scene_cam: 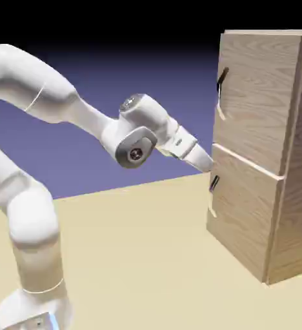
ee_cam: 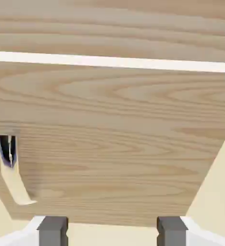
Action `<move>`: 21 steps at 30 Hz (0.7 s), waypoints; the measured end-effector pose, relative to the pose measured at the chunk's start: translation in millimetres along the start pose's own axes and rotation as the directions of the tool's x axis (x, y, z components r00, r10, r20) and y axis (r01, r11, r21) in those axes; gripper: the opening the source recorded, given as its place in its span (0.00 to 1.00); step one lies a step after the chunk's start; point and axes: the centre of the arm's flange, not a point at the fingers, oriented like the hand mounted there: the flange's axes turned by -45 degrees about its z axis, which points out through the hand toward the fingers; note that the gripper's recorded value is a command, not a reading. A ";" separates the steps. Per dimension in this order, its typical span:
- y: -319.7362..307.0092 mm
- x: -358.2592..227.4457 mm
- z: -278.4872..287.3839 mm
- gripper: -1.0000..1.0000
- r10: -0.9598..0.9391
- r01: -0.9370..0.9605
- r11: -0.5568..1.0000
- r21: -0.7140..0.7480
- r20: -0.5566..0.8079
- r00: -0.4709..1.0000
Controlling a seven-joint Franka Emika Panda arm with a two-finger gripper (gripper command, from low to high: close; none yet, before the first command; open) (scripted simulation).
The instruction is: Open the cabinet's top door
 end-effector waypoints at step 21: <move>-14.1 89.6 -108.8 0.50 0.956 -0.891 0.290 0.349 -0.141 0.256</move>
